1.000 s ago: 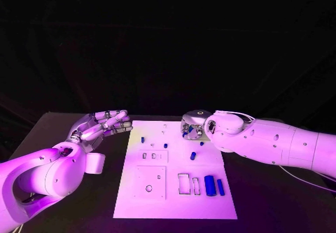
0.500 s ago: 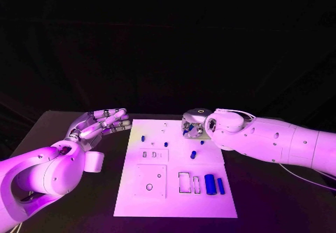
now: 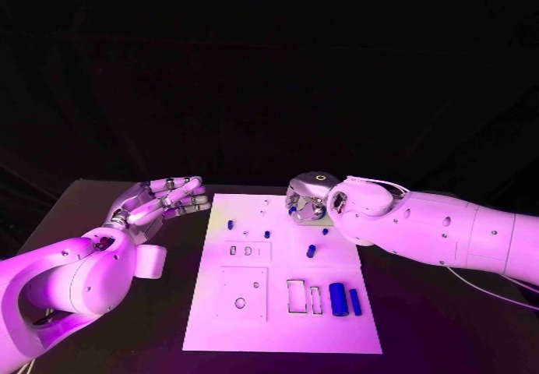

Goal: Assemble the parts on the task board

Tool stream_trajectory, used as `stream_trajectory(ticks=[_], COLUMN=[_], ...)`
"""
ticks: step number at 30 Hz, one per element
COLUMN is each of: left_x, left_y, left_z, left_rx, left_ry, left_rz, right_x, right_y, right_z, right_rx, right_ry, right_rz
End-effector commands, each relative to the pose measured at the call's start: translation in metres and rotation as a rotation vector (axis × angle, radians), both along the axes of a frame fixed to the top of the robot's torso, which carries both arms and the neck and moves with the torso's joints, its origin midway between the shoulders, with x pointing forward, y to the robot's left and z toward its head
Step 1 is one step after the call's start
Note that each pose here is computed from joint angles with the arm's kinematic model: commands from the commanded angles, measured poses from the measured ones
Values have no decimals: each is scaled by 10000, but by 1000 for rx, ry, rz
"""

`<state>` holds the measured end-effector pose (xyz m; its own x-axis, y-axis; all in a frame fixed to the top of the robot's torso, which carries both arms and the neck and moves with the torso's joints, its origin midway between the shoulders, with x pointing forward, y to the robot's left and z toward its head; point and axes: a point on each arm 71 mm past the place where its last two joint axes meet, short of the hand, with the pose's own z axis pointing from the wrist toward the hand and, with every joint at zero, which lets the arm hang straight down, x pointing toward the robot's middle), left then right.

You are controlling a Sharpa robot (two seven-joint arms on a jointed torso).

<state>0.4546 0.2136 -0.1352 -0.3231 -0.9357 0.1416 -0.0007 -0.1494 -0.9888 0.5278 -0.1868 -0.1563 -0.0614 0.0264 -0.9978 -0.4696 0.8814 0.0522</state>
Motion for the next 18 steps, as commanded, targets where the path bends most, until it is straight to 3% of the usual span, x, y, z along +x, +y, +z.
stream_trajectory(ticks=[1, 8, 18], left_x=[0, 5, 12], left_y=[-30, -70, -124], left_z=[16, 13, 6], left_rx=[-7, -10, -13], left_ry=[-9, -7, -5], left_rz=[-22, -31, -42], right_x=[29, 121, 222], right_y=[56, 254, 381], right_z=[86, 125, 95], right_rx=[49, 85, 101], right_ry=[-86, -125, -134], right_rz=[-7, -9, -16])
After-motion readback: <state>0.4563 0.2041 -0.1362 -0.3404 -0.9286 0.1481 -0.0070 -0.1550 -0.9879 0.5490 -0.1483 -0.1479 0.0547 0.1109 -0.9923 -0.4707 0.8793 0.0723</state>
